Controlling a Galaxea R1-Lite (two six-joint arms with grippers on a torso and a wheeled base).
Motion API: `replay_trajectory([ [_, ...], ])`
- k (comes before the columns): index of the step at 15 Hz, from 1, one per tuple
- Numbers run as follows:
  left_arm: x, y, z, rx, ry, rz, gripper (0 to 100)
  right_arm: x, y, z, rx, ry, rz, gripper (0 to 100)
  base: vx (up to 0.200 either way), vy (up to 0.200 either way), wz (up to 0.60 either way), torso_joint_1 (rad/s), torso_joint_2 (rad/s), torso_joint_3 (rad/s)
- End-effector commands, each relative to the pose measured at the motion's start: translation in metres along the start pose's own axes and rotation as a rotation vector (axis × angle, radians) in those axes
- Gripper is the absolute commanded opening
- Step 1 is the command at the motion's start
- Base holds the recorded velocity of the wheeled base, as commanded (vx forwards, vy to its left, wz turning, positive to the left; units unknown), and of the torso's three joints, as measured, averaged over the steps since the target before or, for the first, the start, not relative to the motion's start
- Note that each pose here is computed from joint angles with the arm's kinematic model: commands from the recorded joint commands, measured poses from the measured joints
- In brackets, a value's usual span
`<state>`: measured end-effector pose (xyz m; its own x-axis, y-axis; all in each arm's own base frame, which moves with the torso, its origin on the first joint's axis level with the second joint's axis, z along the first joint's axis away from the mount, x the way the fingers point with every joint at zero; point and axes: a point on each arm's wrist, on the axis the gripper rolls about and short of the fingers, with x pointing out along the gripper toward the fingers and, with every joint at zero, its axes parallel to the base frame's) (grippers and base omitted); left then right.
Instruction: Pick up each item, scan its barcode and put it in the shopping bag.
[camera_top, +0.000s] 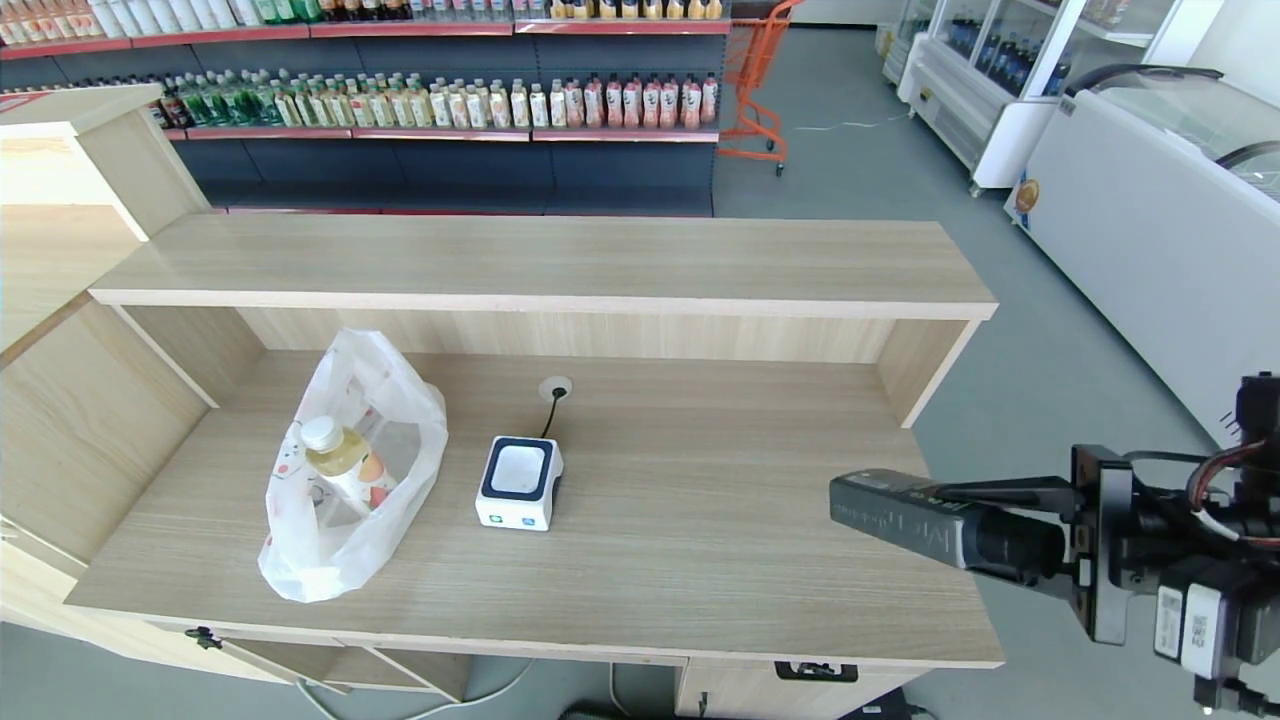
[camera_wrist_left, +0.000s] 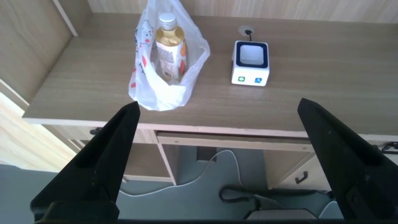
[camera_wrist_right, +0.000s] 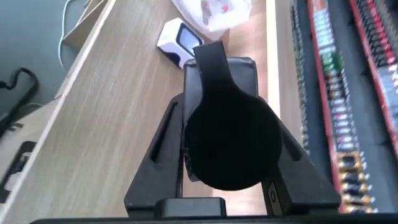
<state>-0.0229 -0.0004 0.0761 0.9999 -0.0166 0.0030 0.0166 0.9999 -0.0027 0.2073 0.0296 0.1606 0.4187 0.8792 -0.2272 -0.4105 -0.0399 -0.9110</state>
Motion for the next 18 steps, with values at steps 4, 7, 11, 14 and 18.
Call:
replay_trajectory([
  [4, 0.000, 0.000, 0.000, -0.002, 0.000, 0.000, 100, -0.034, -0.002, -0.003, 0.804, 0.204, -0.168, 0, 0.000, 0.000, 0.00, 0.000, 0.00, 0.000],
  [7, 0.000, 0.000, 0.000, -0.002, 0.000, 0.000, 100, -0.027, -0.004, -0.004, 1.224, 0.191, -0.221, 0, 0.000, 0.000, 0.00, 0.000, 0.00, 0.000],
  [11, 0.000, 0.000, 0.000, 0.000, 0.000, 0.000, 100, -0.019, -0.007, -0.002, 1.689, 0.113, -0.250, 0, 0.000, 0.000, 0.00, 0.000, 0.00, 0.000],
  [14, 0.000, 0.000, 0.000, 0.000, 0.000, 0.000, 100, -0.019, 0.000, 0.000, 1.876, 0.106, -0.259, 0, 0.000, 0.000, 0.00, 0.000, 0.00, 0.000],
  [18, 0.000, 0.000, 0.000, 0.000, 0.000, -0.002, 100, -0.021, 0.009, 0.004, 1.946, 0.113, -0.260, 0, 0.000, 0.000, 0.00, 0.000, 0.00, 0.000],
])
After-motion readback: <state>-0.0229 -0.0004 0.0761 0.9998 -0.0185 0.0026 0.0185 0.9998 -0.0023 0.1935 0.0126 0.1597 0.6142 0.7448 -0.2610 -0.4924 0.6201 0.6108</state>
